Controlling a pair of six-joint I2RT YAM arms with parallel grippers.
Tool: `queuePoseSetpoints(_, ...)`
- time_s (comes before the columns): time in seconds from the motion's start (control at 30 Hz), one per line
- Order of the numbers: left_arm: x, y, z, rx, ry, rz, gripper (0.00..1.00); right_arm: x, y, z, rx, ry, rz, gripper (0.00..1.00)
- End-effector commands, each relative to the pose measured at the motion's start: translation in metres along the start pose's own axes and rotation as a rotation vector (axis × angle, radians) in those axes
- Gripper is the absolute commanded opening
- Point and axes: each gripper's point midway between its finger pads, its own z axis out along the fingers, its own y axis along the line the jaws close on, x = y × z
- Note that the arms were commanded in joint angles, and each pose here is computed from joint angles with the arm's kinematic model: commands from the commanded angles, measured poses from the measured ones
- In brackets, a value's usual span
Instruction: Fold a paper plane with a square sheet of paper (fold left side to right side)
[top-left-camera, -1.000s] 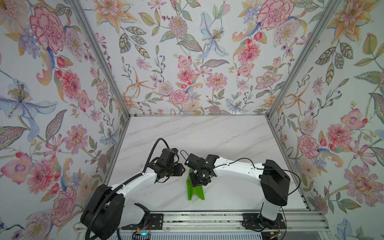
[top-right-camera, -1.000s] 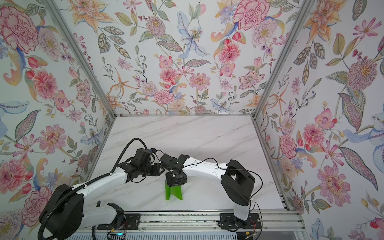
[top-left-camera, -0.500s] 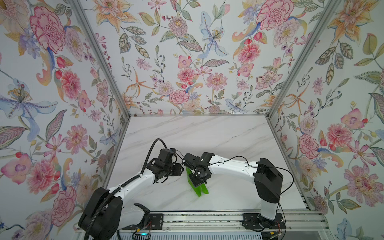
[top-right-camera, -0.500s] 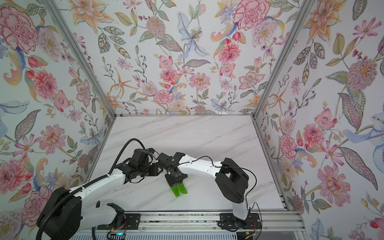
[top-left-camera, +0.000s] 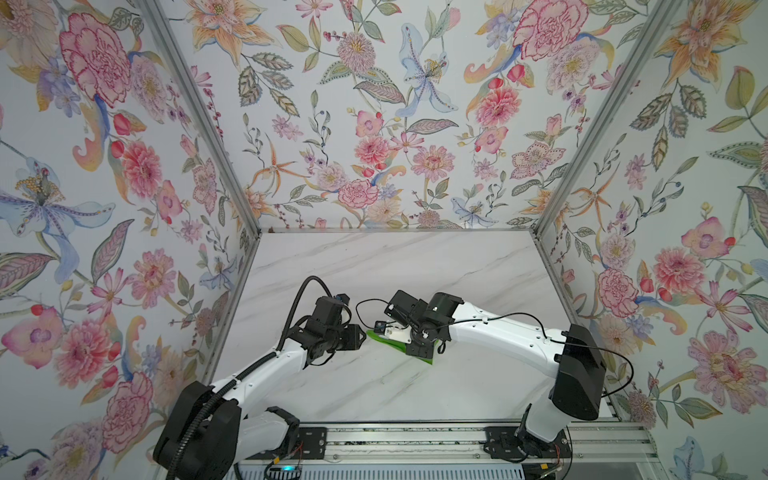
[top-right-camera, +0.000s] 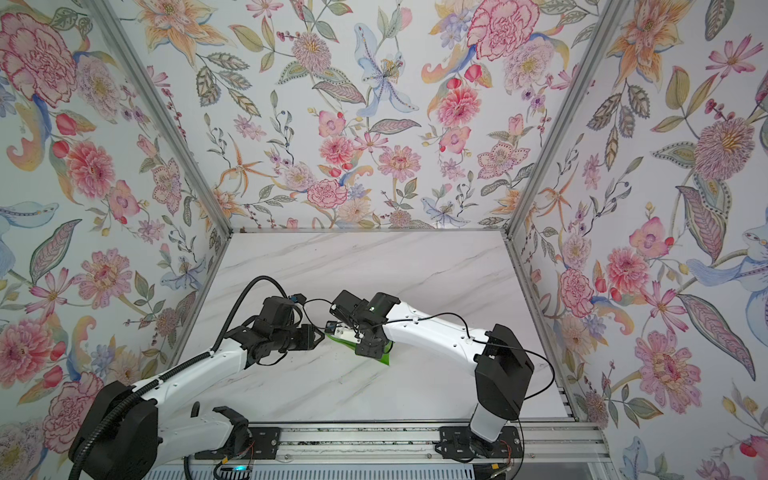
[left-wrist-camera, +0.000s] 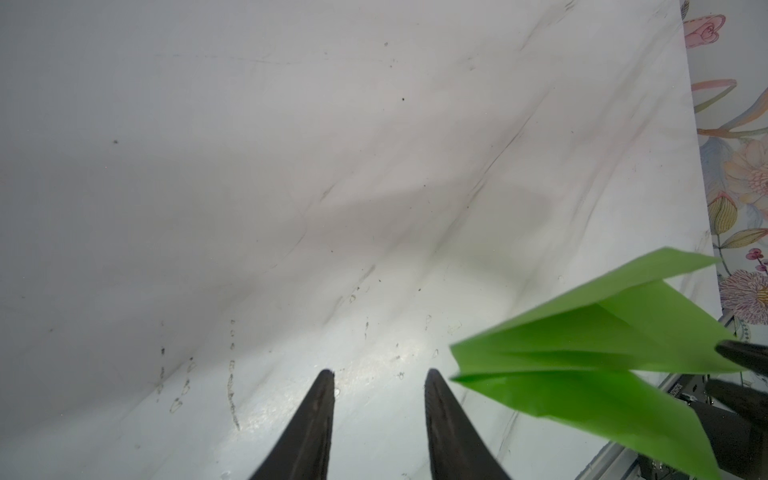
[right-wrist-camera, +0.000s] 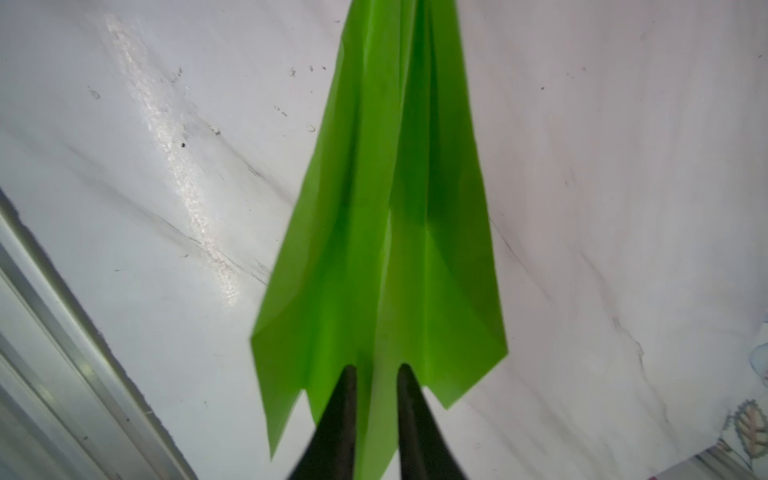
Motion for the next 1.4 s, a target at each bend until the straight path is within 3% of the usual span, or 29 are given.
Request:
queuePoseSetpoints(0.0, -0.003, 0.003, -0.003, -0.006, -0.021, 0.006, 0.39, 0.015, -0.009, -0.003, -0.022, -0.001, 0.02, 0.47)
queuePoseSetpoints(0.13, -0.002, 0.004, 0.0, -0.004, -0.014, 0.011, 0.39, 0.004, -0.024, -0.008, 0.066, -0.108, 0.302, 0.54)
queuePoseSetpoints(0.27, -0.005, -0.004, 0.007, 0.04, -0.005, 0.019, 0.4, 0.0, -0.029, -0.006, 0.053, -0.177, 0.764, 0.53)
queuePoseSetpoints(0.33, -0.009, -0.009, 0.013, 0.063, 0.01, 0.029, 0.4, 0.002, -0.021, 0.003, -0.02, -0.162, 1.018, 0.51)
queuePoseSetpoints(0.43, -0.016, -0.014, 0.025, 0.081, 0.025, 0.046, 0.4, -0.003, -0.005, 0.015, -0.13, -0.166, 1.304, 0.5)
queuePoseSetpoints(0.5, -0.019, -0.017, 0.035, 0.095, 0.053, 0.061, 0.4, -0.014, 0.007, 0.021, -0.226, -0.207, 1.422, 0.51)
queuePoseSetpoints(0.7, -0.024, -0.024, 0.067, 0.135, 0.145, 0.063, 0.37, -0.018, 0.014, 0.026, -0.308, -0.3, 1.649, 0.64)
queuePoseSetpoints(0.83, -0.014, -0.026, 0.075, 0.158, 0.192, 0.062, 0.33, 0.003, 0.016, 0.041, -0.298, -0.256, 1.817, 0.68)
queuePoseSetpoints(1.1, 0.022, -0.043, 0.071, 0.226, 0.258, 0.089, 0.29, 0.035, 0.002, 0.054, -0.245, -0.222, 2.036, 0.65)
queuePoseSetpoints(1.37, 0.051, -0.066, 0.058, 0.334, 0.261, 0.05, 0.28, 0.054, -0.008, 0.061, -0.212, -0.19, 2.057, 0.55)
